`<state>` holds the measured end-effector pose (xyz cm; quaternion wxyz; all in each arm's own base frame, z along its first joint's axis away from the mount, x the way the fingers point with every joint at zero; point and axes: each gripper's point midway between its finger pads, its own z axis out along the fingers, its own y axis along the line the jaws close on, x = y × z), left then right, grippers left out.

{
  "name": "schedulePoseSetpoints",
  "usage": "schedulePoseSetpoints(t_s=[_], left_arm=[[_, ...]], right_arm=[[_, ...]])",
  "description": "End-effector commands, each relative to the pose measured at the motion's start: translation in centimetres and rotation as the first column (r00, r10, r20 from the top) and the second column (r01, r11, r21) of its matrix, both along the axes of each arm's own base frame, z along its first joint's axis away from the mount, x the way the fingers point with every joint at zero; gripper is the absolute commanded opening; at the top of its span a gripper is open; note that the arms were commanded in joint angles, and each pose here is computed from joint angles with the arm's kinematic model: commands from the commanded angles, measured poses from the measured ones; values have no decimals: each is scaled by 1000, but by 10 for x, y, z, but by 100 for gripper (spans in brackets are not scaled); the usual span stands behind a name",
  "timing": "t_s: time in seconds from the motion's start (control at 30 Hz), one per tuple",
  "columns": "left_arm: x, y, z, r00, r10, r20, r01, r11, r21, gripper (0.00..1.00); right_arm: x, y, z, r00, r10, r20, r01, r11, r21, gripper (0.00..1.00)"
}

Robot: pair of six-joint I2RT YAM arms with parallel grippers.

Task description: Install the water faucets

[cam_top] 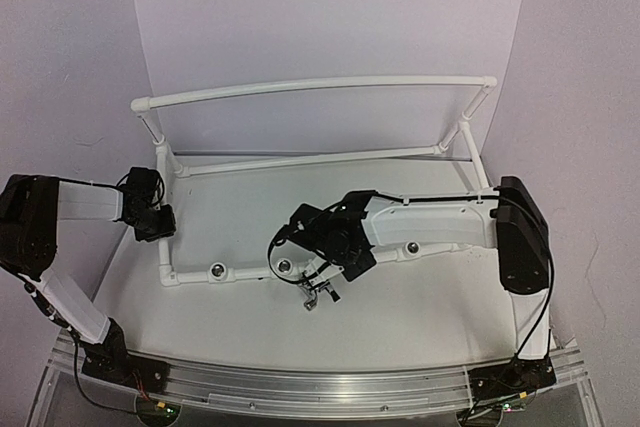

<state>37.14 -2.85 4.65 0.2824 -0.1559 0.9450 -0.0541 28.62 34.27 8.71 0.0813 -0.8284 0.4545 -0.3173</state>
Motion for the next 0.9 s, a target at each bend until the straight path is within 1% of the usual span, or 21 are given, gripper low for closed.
schedulePoseSetpoints(t_s=[0.0, 0.27, 0.5, 0.7, 0.87], left_arm=[[3, -11, -10, 967, 241, -75, -253, 936, -244, 0], [4, -11, -9, 967, 243, -72, -253, 936, -246, 0], [4, -10, -8, 967, 243, -72, -253, 936, -245, 0], [5, -11, -7, 967, 245, -71, -255, 935, -248, 0], [6, -11, -6, 967, 244, -70, -254, 934, -250, 0]], right_arm=[[-12, 32, -21, 992, -56, -112, 74, 983, 167, 0], [-7, 34, -18, 979, -142, -148, 173, 958, 229, 0], [-3, 37, -16, 952, -250, -176, 294, 905, 307, 0], [0, 42, -17, 907, -361, -216, 419, 821, 388, 0], [6, 47, -13, 855, -453, -253, 518, 725, 453, 0]])
